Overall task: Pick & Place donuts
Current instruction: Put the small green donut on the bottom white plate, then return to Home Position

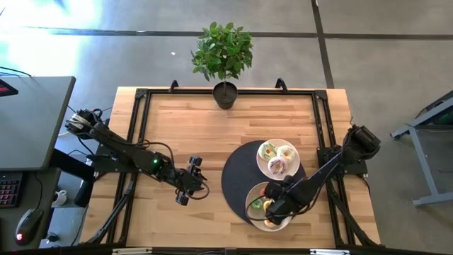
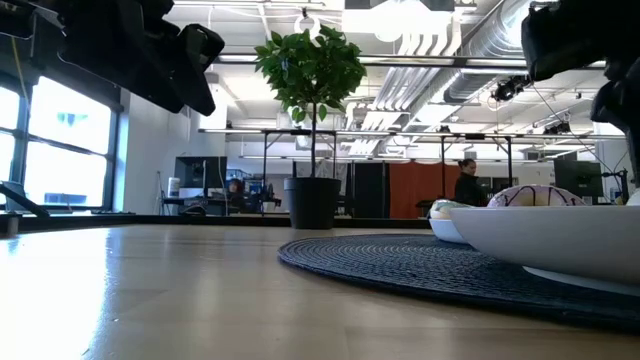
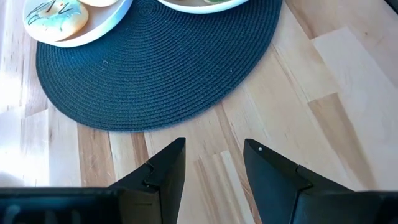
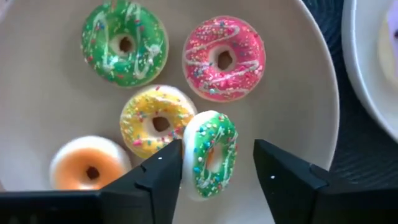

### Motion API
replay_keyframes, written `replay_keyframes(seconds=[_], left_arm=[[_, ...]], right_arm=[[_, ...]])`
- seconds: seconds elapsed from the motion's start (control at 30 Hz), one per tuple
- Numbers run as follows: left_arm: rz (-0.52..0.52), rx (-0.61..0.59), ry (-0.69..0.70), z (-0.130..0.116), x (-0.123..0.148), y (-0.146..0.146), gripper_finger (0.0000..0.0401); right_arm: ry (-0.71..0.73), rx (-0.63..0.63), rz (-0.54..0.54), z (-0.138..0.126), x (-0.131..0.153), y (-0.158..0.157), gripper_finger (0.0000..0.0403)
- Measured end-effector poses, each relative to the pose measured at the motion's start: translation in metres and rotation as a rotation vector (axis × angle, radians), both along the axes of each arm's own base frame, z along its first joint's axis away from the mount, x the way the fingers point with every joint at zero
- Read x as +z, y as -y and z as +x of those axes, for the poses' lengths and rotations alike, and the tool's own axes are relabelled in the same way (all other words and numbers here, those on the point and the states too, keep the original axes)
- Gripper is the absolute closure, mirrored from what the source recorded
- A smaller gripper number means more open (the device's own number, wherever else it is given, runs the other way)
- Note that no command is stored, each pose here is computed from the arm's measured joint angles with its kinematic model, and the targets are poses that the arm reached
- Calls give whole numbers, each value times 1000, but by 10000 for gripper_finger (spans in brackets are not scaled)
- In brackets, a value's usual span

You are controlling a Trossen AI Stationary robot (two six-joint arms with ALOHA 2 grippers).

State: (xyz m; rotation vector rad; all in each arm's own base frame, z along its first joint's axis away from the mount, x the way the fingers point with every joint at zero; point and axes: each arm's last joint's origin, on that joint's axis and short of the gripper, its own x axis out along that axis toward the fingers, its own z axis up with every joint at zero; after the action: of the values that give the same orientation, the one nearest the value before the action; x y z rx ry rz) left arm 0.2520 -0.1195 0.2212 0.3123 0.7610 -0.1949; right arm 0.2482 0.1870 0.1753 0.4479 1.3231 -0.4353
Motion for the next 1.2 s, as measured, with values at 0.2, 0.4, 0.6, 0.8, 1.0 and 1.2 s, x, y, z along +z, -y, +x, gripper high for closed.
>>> replay_keyframes(seconds=[0.2,0.4,0.6,0.8,1.0,1.2], left_arm=[[-17,17,-2,0,0,0,243],[-51,51,-3,0,0,0,243],[-92,141,-1,-1,0,-1,243],[-199,333,-72,-22,17,-13,243],[-215,626,-58,-65,43,-39,243],[-239,749,36,-120,71,-70,243]], right_arm=[[-2,142,81,6,1,-2,192],[14,194,203,19,11,13,194],[85,300,173,30,27,41,192],[237,404,-45,39,52,80,192],[367,492,-133,32,87,108,192],[487,504,-390,0,132,127,194]])
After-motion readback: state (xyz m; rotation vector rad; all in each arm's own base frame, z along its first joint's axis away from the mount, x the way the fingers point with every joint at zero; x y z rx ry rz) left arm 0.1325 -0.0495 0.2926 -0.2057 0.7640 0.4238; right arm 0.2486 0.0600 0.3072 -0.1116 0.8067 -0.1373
